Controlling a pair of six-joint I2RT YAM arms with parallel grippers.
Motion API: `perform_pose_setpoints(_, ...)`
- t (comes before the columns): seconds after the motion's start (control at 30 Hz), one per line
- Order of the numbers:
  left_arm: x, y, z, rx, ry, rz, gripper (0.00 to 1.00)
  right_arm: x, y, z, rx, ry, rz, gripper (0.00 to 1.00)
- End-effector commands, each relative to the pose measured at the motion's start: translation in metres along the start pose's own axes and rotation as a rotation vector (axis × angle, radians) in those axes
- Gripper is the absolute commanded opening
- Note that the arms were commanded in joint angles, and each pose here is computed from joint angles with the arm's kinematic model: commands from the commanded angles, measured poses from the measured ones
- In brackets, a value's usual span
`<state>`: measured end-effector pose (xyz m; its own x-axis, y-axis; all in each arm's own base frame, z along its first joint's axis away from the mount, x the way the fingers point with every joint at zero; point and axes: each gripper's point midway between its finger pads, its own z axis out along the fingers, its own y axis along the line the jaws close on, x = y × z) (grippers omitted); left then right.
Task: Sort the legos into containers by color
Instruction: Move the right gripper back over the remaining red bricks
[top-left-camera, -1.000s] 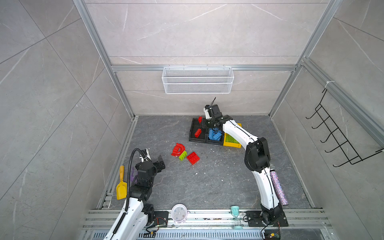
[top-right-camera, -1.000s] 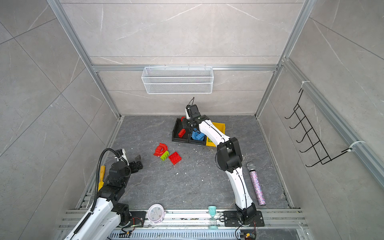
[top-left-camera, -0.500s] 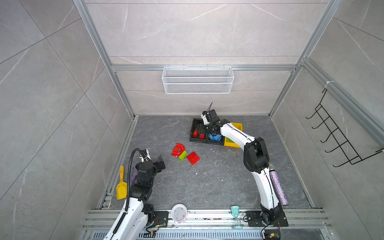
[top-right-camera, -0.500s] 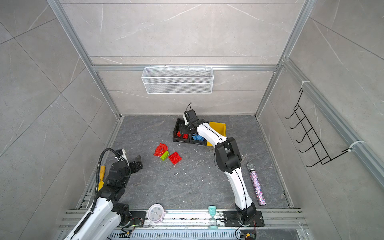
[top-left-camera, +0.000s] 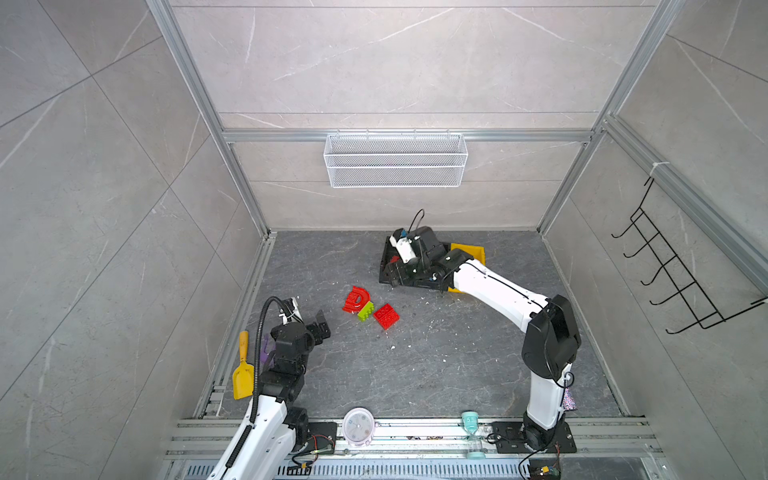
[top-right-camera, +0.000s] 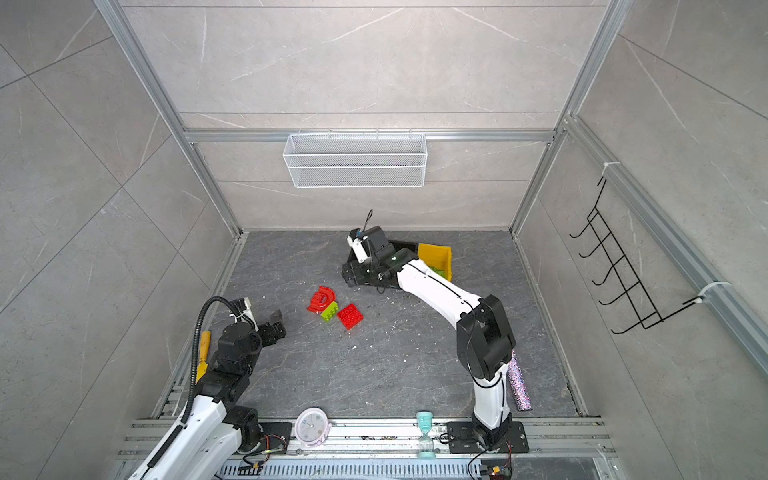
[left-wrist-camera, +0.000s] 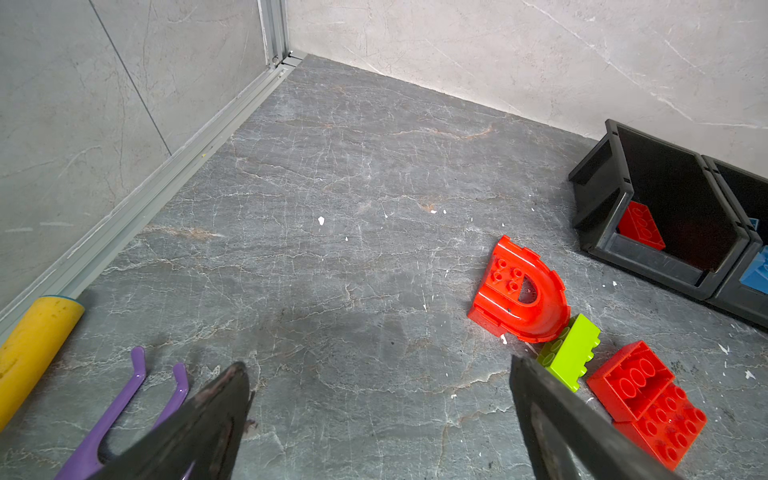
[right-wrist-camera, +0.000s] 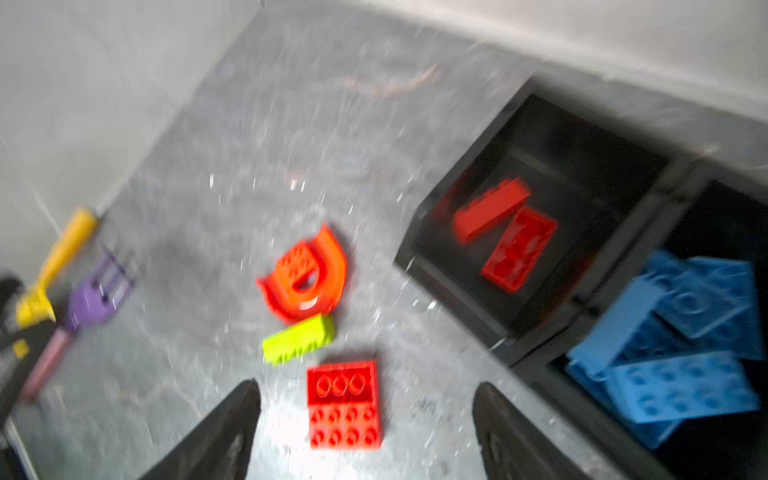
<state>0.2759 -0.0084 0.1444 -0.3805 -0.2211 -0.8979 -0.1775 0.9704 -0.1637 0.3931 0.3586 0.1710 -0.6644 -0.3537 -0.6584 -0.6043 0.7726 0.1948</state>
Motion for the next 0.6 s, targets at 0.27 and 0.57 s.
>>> perform_pose_setpoints(0.27, -0.009, 0.006, -0.005, -0.021, -0.046, -0.028, 1.00, 0.079, -0.019, 0.057, 0.055, 0.170, 0.014, 0.72)
perform_pose_setpoints(0.57, -0.009, 0.005, -0.004, -0.019, -0.040, -0.027, 1.00, 0.095, -0.021, 0.082, 0.059, 0.199, 0.011, 0.67)
